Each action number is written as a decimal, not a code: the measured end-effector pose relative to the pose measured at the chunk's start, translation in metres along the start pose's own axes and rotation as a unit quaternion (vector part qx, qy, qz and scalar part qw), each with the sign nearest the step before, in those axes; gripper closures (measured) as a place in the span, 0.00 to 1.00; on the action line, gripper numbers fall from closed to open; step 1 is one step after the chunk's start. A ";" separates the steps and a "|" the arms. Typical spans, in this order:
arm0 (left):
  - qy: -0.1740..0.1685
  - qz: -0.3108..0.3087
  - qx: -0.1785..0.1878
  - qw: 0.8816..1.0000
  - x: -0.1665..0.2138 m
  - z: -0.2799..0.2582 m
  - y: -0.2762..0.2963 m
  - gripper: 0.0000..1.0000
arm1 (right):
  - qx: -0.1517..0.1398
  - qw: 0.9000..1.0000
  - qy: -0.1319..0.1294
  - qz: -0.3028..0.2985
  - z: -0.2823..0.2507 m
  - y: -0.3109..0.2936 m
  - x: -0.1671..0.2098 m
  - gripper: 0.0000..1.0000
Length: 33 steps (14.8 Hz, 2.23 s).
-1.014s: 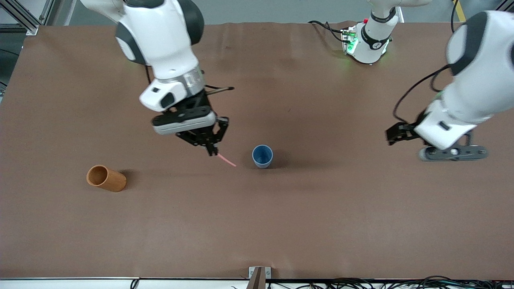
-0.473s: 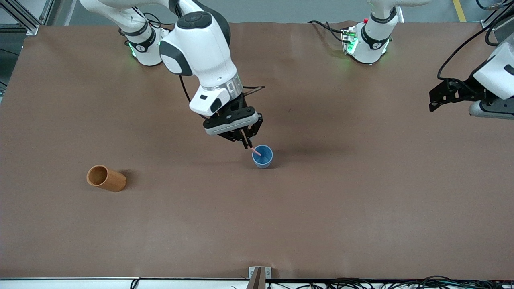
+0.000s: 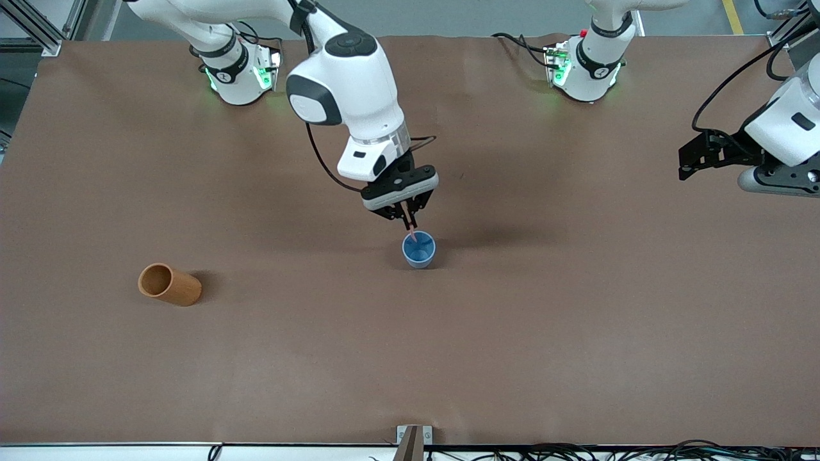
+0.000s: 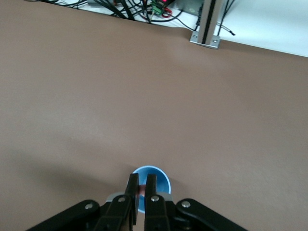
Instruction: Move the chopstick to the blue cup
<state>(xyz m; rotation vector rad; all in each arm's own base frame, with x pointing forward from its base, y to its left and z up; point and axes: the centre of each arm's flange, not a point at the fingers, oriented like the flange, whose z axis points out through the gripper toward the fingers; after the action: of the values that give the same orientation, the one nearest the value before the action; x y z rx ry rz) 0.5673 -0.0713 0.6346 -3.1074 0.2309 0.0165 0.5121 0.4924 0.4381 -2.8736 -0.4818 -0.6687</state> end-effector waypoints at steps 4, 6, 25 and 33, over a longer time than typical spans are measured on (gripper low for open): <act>0.000 -0.002 0.000 1.000 0.000 0.000 0.000 0.00 | 0.005 1.000 0.005 -0.016 0.023 0.000 -0.006 0.88; 0.001 -0.012 0.000 1.000 0.000 0.000 0.000 0.00 | 0.005 1.000 0.006 -0.017 0.023 -0.001 -0.006 0.83; -0.005 -0.030 -0.019 0.999 0.004 0.007 0.003 0.00 | -0.086 0.977 -0.089 0.176 -0.157 0.302 0.066 0.00; 0.000 -0.030 -0.019 0.999 0.006 0.006 0.003 0.00 | -0.115 0.959 -0.200 0.167 -0.254 0.404 0.011 0.00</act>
<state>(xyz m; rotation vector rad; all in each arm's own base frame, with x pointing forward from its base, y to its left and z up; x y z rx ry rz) 0.5724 -0.0746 0.6280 -3.1499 0.1399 0.0194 0.5574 0.0616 0.6395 -3.2045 0.0546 -0.0902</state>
